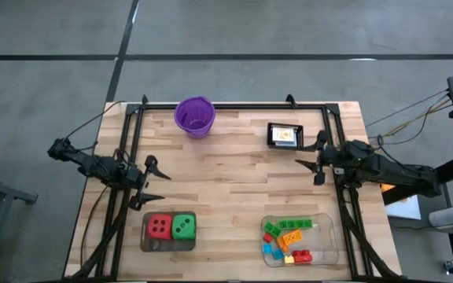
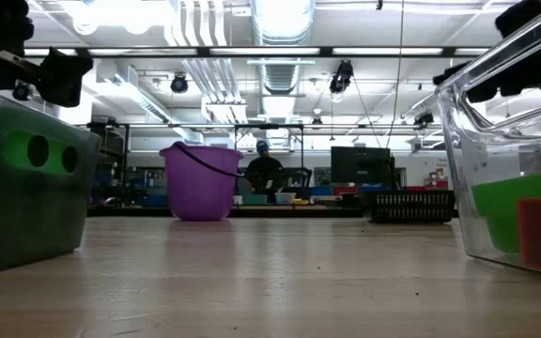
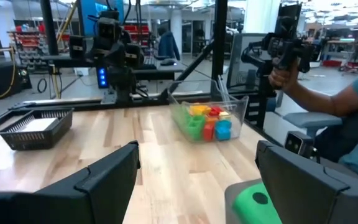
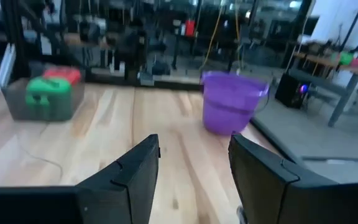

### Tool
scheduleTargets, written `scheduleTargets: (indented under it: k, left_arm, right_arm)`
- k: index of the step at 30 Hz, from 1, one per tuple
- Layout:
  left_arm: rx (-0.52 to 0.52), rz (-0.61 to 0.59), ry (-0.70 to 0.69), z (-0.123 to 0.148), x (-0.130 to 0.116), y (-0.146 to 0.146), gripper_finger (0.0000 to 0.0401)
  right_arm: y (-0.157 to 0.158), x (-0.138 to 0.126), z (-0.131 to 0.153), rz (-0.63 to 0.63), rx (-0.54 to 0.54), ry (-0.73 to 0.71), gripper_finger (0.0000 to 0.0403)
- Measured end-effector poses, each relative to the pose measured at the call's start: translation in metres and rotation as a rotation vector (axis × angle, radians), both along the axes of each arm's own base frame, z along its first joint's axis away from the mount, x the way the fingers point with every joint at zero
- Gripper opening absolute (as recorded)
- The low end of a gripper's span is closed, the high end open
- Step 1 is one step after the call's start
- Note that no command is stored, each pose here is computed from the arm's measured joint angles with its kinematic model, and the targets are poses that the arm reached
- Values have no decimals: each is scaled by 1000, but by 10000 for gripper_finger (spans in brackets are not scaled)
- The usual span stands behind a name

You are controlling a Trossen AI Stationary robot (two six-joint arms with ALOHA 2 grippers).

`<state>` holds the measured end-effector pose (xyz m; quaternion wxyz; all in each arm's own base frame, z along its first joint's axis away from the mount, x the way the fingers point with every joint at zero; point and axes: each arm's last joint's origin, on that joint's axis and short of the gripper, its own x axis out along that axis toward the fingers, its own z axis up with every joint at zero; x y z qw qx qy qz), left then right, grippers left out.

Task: Pick & Place Toys
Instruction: Return to Home Position

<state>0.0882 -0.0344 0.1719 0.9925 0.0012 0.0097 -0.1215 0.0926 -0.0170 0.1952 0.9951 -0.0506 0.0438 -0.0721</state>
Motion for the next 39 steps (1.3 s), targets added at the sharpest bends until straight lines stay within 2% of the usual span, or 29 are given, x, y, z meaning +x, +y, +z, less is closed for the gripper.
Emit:
scheduleTargets:
  k: [3,12,17,39]
  left_arm:
    - [0,3,-1,0,0,0,326]
    - [-4,5,2,0,0,0,326]
    - [-17,5,6,0,0,0,326]
    - [-22,-17,16,-1,0,0,325]
  right_arm:
    - [1,-7,4,3,-11,-57,191]
    - [1,-6,0,16,-35,-73,191]
    - [-1,2,-18,9,-61,-150,191]
    - [-2,4,-30,0,-39,-70,191]
